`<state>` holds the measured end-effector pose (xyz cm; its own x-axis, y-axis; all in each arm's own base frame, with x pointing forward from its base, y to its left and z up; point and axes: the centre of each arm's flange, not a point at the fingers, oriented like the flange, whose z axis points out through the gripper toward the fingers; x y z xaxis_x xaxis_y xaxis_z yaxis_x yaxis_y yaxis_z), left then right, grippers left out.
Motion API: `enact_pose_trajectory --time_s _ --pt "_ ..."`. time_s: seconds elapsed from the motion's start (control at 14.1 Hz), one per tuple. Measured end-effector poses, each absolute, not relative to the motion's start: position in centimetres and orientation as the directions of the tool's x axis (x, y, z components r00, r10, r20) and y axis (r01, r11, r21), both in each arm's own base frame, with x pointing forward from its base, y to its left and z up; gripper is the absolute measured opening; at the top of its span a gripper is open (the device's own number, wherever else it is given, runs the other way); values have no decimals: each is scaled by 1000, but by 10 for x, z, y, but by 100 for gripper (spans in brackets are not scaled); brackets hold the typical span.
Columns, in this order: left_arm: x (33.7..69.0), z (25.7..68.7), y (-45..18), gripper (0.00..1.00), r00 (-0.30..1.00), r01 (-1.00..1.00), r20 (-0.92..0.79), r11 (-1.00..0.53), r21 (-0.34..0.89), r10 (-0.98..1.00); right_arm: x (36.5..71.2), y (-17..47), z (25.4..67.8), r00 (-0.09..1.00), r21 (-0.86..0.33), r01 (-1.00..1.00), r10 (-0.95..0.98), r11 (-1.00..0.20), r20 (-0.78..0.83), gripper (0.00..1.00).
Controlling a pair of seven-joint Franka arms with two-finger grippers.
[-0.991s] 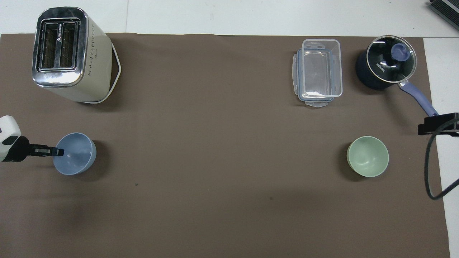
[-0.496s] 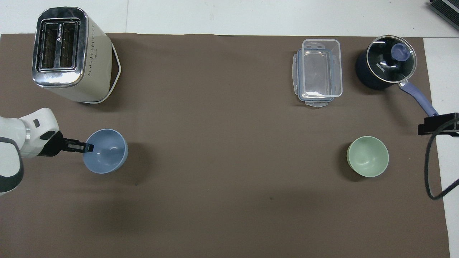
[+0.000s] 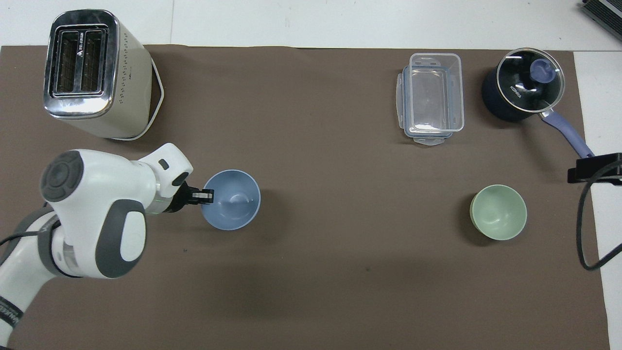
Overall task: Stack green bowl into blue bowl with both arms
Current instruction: 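Drag the blue bowl with the left gripper toward the table center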
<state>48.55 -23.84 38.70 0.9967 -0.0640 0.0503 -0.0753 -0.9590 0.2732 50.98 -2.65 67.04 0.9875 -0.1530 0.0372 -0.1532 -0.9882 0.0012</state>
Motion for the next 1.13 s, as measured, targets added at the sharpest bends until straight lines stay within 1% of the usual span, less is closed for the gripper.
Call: enact_pose_trajectory --time_s 0.21,0.42,0.57,0.78,1.13 --pt "458 380 -299 4 998 -62 41 -957 282 -53 510 -27 670 987 1 -153 -153 -988 37 100" --pt "437 378 -330 4 998 -56 25 -957 284 -51 510 -27 670 987 1 -154 -153 -988 37 100" --pt "429 368 -347 4 999 -46 22 -958 284 -41 510 -27 670 987 1 -154 -154 -988 37 100" --pt "426 358 -356 4 1000 -15 18 -959 285 -10 510 -28 670 987 1 -155 -155 -988 37 100" --pt "425 352 -358 4 1000 -24 18 -962 271 -20 510 -28 670 987 1 -155 -155 -988 37 100"
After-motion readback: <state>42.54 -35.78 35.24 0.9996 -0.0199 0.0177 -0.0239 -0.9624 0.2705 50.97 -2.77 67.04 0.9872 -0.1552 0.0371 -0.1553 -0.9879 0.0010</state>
